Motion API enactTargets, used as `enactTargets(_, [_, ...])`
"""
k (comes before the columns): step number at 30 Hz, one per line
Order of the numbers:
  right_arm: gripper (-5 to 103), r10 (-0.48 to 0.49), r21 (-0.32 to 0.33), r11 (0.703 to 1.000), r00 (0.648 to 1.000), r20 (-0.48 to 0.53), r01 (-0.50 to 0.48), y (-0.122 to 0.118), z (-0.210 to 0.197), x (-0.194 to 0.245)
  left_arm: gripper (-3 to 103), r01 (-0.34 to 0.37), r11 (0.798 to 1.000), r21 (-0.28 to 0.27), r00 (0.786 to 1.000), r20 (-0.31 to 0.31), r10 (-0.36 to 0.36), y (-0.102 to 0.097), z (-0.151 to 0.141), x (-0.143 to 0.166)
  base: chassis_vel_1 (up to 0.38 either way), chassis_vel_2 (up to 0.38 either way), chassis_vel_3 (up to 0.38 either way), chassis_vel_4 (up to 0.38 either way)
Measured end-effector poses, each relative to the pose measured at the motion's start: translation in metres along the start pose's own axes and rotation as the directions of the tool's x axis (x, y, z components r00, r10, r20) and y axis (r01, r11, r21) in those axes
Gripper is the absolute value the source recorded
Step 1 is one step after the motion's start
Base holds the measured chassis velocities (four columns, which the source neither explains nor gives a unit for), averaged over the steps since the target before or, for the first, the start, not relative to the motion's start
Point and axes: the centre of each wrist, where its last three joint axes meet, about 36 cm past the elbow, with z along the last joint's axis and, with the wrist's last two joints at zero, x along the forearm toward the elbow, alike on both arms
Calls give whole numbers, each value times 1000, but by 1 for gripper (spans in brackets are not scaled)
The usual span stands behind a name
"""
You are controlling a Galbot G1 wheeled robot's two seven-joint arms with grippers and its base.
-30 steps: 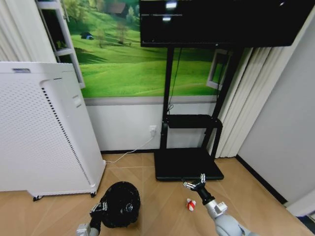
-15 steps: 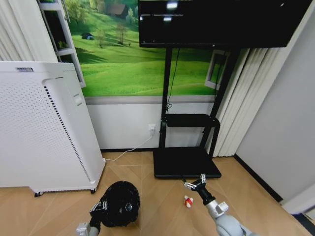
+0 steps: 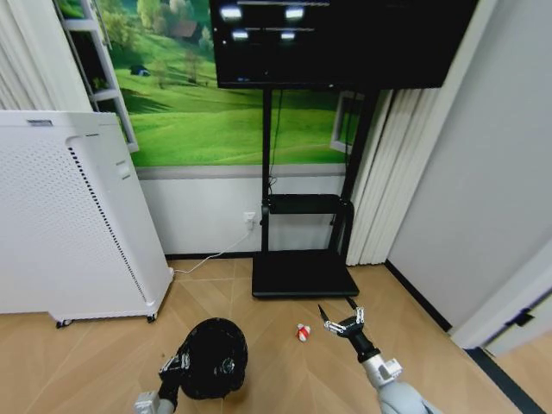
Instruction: Pick up the trash bin and place the garbage on the floor into it.
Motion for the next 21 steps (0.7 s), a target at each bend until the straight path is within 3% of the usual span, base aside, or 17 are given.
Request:
enactTargets(11, [100,-41,-12,999,999,-6,41,-1,-1,9,7,-7,1000,0,1000,0,7,-2,3,9,-4,66,9,-61])
enactTargets(17, [100,-36,19,999,999,8,36,2,1,13,7,-10,1000,-2,1000,-3,10,-2,6,14,-96,69,99,-72])
enactTargets(21, [100,-14,-18,1000,1000,-7,13,6,-4,13,7,-10,1000,-1,1000,-1,10,-4,7,16,-156,143,133,-153])
